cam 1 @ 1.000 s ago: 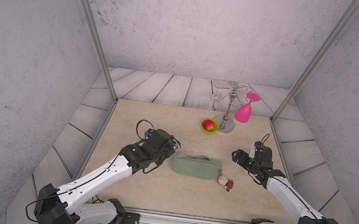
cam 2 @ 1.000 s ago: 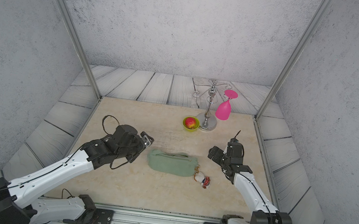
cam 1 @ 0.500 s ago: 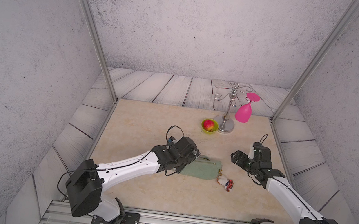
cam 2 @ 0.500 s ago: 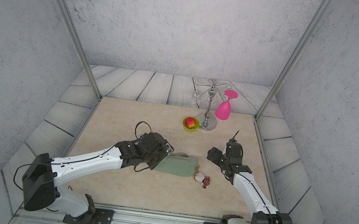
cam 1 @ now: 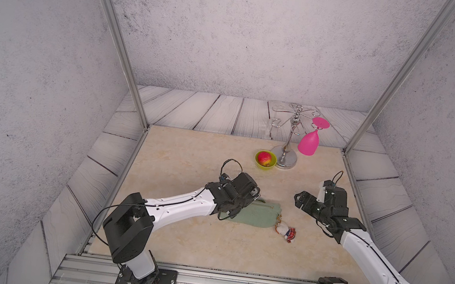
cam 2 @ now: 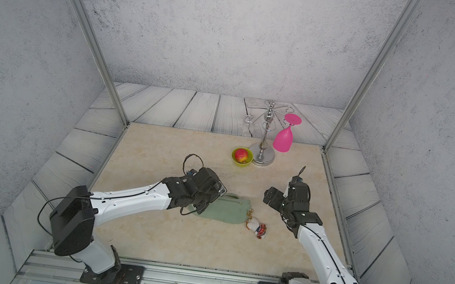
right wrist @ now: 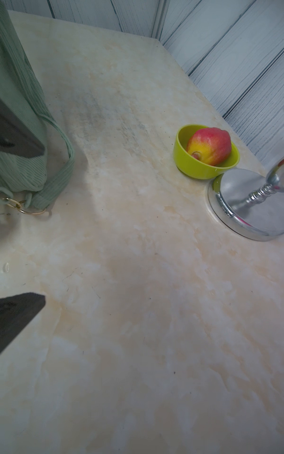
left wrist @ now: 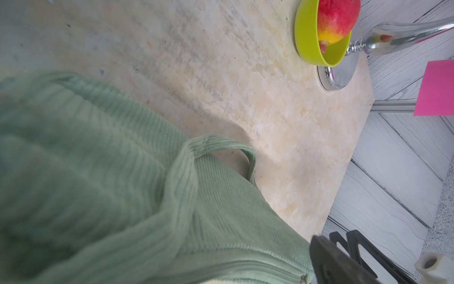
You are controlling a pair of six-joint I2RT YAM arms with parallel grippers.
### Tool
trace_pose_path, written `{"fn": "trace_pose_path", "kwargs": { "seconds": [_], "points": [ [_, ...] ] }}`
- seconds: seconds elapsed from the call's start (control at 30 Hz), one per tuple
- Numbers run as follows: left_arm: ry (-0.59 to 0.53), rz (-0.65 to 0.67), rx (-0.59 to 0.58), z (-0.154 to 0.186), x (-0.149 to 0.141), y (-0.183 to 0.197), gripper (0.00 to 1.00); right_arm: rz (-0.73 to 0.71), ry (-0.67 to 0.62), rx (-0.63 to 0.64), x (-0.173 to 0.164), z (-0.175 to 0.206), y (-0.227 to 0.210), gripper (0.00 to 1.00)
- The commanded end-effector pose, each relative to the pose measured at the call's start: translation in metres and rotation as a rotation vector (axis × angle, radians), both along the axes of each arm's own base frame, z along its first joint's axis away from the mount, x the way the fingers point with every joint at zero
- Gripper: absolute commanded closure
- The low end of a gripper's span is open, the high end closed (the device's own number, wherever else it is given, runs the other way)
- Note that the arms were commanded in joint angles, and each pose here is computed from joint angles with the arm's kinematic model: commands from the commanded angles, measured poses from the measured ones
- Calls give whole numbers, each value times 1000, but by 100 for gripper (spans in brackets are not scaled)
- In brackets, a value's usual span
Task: Remove the decoration from the bag
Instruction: Pick up the bag from the center of the board.
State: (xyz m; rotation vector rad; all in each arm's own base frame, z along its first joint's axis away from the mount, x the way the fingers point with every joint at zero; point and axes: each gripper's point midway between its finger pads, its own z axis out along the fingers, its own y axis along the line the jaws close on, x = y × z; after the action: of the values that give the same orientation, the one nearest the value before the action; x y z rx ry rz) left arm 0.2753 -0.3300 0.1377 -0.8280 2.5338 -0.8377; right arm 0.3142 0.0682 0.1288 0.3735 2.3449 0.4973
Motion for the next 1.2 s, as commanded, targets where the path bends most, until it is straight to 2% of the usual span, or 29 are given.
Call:
{"fn": "trace_pose_path", "kwargs": {
  "seconds": [0.0, 0.07, 0.17, 0.2, 0.3, 0.4, 0.53, 0.63, 1.0, 1.17],
  "points": [
    [-16, 10, 56, -11, 4, 7, 1, 10, -1, 1, -3, 4, 3, 9],
    [-21, 6, 81, -16, 5, 10, 2, 22, -1, 12, -4, 5, 7, 9],
    [-33, 16, 120, -21, 6, 20, 14, 51, 0, 26, -7, 6, 15, 10],
    [-41, 21, 132, -22, 7, 23, 22, 62, 1, 29, -8, 6, 18, 10],
    [-73, 42, 177, -21, 11, 36, 57, 93, -3, 42, -12, 9, 28, 10],
    [-105, 67, 210, -17, 14, 49, 77, 125, -11, 67, -15, 13, 38, 10],
    [-151, 103, 259, -8, 20, 69, 96, 176, -15, 79, -22, 18, 55, 10],
    [-175, 139, 296, -4, 22, 88, 100, 214, -16, 88, -27, 20, 67, 10],
    [-186, 308, 402, -7, 33, 164, 100, 397, -22, 126, -44, 22, 122, 11],
    [-195, 344, 434, -5, 36, 194, 100, 475, -23, 142, -47, 20, 146, 11]
  ]
}}
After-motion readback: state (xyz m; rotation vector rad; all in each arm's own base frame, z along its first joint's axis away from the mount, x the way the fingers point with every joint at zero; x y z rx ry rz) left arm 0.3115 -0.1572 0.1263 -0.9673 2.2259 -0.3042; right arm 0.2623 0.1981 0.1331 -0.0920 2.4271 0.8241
